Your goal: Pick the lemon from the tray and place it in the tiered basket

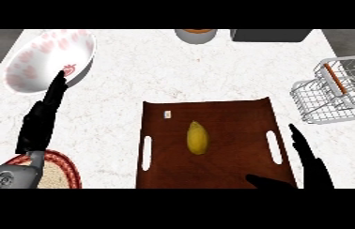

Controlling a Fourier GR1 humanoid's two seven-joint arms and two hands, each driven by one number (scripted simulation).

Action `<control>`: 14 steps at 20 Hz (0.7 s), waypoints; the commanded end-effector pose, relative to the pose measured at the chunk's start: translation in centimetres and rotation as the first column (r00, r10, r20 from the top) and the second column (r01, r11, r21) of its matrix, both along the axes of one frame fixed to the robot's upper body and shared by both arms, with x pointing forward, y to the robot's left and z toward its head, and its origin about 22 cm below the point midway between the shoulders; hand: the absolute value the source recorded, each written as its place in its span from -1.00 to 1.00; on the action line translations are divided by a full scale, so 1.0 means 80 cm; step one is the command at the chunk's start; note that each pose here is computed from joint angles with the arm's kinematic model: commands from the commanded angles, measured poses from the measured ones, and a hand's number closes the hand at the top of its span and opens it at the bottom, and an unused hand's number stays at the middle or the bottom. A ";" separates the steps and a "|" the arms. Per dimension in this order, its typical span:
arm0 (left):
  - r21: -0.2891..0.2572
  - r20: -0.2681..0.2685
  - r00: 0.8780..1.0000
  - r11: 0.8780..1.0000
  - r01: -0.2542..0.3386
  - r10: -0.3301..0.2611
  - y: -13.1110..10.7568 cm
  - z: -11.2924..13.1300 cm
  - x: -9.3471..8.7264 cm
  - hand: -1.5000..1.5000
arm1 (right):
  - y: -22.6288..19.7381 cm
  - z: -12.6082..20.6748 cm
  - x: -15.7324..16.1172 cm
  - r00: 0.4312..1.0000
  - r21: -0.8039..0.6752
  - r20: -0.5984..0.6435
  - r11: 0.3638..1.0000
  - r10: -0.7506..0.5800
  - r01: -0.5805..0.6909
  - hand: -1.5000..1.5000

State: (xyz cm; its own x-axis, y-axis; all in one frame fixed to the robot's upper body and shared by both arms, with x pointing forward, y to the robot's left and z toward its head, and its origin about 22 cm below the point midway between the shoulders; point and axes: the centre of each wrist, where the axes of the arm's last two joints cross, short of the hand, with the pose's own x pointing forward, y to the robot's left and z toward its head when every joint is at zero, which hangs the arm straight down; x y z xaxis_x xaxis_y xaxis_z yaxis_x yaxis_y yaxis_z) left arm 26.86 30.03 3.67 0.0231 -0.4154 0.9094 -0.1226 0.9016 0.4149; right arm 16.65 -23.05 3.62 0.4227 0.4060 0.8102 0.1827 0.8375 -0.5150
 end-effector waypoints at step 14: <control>0.008 0.007 1.000 1.000 0.024 -0.024 -0.009 -0.001 0.021 0.00 | 0.095 0.095 0.107 0.909 -0.075 -0.416 0.996 0.009 -0.045 -1.00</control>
State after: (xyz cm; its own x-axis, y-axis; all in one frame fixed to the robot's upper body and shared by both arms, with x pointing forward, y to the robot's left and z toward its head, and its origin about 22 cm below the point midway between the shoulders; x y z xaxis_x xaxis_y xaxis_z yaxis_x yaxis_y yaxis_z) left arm 28.27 29.41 3.89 0.0172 -0.4143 0.9100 -0.1039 0.9044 0.4138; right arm 23.18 -17.78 10.61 0.5361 0.5238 0.6620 -0.0271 0.7945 -0.6067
